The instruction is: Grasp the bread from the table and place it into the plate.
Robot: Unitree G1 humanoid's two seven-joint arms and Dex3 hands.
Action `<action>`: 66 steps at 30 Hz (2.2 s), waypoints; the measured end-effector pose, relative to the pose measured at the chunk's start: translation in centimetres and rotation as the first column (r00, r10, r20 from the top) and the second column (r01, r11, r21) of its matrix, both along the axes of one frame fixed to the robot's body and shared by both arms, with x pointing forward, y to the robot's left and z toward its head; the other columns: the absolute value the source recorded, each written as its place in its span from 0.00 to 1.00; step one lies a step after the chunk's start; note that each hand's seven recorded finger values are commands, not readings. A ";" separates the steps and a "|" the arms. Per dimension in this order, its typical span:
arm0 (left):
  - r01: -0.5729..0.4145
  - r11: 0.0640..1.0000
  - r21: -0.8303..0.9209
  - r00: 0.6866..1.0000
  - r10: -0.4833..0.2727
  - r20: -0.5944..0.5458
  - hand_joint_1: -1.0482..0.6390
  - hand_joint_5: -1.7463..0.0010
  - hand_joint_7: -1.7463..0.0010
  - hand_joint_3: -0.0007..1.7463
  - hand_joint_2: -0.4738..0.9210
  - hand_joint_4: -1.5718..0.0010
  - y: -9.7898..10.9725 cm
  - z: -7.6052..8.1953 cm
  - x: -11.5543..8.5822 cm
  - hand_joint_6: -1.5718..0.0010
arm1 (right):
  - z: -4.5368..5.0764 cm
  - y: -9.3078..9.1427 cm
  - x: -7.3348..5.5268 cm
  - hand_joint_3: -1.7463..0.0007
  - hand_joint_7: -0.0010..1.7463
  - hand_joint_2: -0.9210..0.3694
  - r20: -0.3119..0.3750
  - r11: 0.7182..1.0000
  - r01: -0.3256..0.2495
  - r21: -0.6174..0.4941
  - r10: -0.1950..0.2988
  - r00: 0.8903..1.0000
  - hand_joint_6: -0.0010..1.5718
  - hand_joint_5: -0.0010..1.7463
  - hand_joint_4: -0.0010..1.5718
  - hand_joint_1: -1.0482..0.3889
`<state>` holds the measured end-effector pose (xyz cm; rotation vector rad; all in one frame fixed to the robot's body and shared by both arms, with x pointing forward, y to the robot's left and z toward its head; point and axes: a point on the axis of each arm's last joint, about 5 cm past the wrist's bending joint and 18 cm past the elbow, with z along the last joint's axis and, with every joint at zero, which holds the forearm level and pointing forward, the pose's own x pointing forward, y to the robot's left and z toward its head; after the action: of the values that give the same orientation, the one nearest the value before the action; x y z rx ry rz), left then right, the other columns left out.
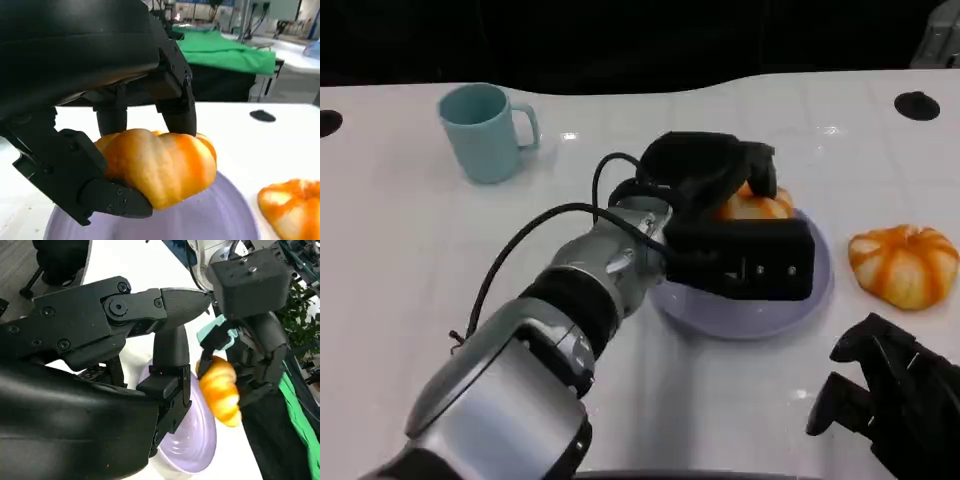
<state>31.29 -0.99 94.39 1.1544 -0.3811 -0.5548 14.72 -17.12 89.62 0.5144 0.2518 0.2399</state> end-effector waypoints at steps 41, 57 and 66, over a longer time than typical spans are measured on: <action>0.063 0.997 -0.032 0.919 -0.070 -0.388 0.15 0.98 0.98 0.23 1.00 0.97 2.5 1.0 1.5 0.95 | 0.04 0.5 0.3 0.86 0.92 0.00 0.016 1.000 -0.005 0.006 0.004 1.000 0.35 1.00 0.43 0.39; -0.351 0.510 -0.785 0.684 -0.433 -0.587 0.27 0.38 0.89 0.22 1.00 0.79 10.1 -2.4 -0.5 0.65 | 0.09 0.7 0.5 0.85 0.93 0.00 0.008 1.000 0.006 0.005 -0.006 1.000 0.34 1.00 0.42 0.40; -0.577 0.100 -0.811 0.618 -0.596 -0.513 0.26 0.06 0.27 0.30 1.00 0.60 12.7 -3.8 -5.5 0.64 | 0.24 0.9 0.5 0.85 0.93 0.00 -0.003 1.000 0.012 0.006 -0.012 1.000 0.34 1.00 0.43 0.40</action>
<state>25.78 11.67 90.57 -0.6606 0.1251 -0.5697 15.25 -16.26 89.87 0.5223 0.2513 0.2282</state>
